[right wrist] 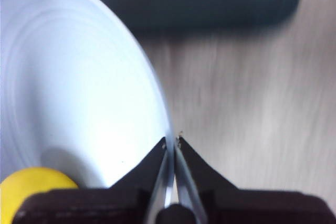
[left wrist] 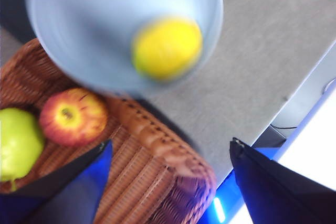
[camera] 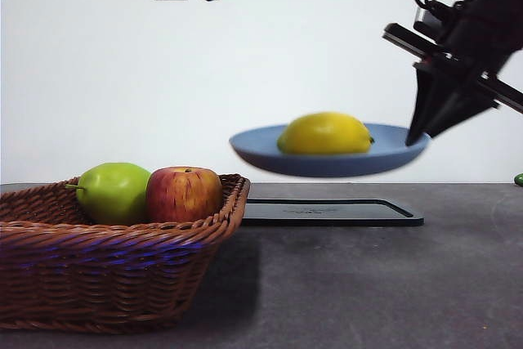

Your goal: Take the lemon from the basket,put the lemon in the plate,hand out the plate

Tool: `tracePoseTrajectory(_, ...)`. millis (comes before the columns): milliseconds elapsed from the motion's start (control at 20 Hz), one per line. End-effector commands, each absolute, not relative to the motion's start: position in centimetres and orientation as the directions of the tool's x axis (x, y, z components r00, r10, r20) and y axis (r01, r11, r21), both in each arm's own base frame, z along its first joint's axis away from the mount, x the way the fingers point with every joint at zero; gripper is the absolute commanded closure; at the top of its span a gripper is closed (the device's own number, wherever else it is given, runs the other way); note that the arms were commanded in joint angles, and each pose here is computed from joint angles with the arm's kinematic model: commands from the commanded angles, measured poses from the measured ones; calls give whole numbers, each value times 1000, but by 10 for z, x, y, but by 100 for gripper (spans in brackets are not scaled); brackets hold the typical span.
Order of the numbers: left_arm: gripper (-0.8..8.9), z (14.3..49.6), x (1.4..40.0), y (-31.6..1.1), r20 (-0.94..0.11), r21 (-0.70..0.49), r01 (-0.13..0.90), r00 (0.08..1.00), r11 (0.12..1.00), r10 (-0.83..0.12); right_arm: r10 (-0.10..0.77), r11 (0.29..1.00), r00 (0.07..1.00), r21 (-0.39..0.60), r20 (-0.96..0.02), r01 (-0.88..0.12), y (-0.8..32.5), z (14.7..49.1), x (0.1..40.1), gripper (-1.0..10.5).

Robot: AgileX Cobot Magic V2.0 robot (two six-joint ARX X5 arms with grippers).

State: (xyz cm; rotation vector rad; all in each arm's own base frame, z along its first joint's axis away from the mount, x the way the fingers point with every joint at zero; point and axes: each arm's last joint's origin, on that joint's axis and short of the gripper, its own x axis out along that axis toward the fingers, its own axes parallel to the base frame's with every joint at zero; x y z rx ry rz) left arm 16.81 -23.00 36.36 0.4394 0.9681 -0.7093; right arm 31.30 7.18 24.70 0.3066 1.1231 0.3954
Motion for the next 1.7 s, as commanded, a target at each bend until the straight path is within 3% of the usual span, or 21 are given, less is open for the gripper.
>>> tracePoseTrajectory(50, 424, 369, 165, -231, -850, 40, 726, 386, 687, -358, 460, 886, 413, 441, -786, -147, 69, 256, 342, 941)
tracePoseTrajectory(450, 424, 370, 164, -230, -852, 37, 723, 384, 690, -356, 438, 886, 419, 461, -795, -49, 58, 229, 428, 941)
tracePoseTrajectory(650, 424, 370, 165, -230, -846, 35, 722, 390, 691, -364, 496, 845, 384, 535, -779, -5, 58, 196, 456, 941)
tracePoseTrajectory(1000, 424, 370, 165, -231, -844, 34, 720, 392, 693, -366, 478, 853, 364, 521, -799, 22, 58, 174, 463, 941)
tracePoseTrajectory(1300, 424, 370, 165, -230, -844, 34, 719, 392, 694, -366, 387, 907, 353, 420, -852, 19, 56, 168, 461, 929)
tracePoseTrajectory(1600, 424, 371, 166, -230, -841, 54, 710, 411, 702, -351, 390, 907, 364, 420, -846, 5, 55, 171, 461, 702)
tracePoseTrajectory(1700, 424, 371, 167, -230, -835, 87, 698, 441, 711, -330, 389, 908, 389, 419, -835, -10, 53, 184, 460, 700)
